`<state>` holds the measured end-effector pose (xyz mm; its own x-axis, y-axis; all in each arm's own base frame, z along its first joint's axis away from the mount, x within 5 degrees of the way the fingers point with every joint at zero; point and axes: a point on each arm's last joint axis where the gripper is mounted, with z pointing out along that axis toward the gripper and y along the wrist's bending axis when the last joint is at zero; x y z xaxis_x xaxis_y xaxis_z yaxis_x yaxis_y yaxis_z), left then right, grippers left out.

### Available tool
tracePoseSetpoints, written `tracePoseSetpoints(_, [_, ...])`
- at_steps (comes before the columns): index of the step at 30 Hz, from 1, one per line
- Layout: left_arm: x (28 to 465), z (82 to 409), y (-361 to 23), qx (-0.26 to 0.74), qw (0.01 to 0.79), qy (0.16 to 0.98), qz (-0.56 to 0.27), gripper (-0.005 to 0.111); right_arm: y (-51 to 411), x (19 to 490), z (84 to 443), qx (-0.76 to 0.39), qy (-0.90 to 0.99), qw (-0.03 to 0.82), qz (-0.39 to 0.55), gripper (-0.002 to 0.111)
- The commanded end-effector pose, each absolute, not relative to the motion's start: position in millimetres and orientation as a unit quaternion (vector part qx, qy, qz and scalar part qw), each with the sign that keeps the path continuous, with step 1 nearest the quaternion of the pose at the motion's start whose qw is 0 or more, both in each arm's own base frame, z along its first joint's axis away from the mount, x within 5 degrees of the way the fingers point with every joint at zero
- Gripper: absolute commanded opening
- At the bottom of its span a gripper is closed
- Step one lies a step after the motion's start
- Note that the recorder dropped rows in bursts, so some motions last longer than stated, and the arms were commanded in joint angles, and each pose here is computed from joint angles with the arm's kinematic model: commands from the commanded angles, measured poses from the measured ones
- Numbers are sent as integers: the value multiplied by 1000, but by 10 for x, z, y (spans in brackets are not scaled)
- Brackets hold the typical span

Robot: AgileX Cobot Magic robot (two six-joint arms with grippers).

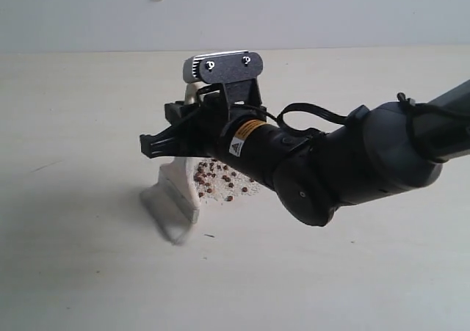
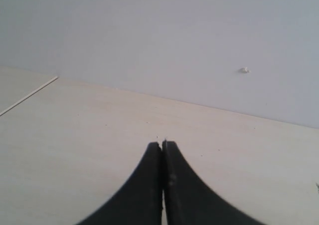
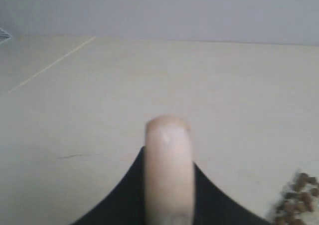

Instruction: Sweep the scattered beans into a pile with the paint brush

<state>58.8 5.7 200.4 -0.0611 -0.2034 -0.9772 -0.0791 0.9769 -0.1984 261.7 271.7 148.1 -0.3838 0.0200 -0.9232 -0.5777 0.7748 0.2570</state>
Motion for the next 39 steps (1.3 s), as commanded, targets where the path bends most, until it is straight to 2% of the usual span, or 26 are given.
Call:
tracePoseSetpoints(1, [584,1992,60,-101,678,727,-46,0,2547,2733,1413,-177,806,523,213,0])
tracePoseSetpoints(10, [584,1992,60,-101,678,727,-46,0,2464,2789,1405,-188,806,538,160,0])
tracePoseSetpoints(16, [584,1992,60,-101,678,727,-46,0,2464,2789,1428,-186,805,540,162,0])
tracePoseSetpoints(25, [584,1992,60,-101,678,727,-46,0,2471,2691,2023,-162,762,576,249,0])
tracePoseSetpoints(29, [584,1992,60,-101,678,727,-46,0,2417,2623,2287,-171,749,589,252,0])
tracePoseSetpoints(33, [584,1992,60,-101,678,727,-46,0,2349,2605,2400,-190,744,604,212,0])
tracePoseSetpoints(39, [584,1992,60,-101,678,727,-46,0,2036,2717,2329,-80,773,624,74,0])
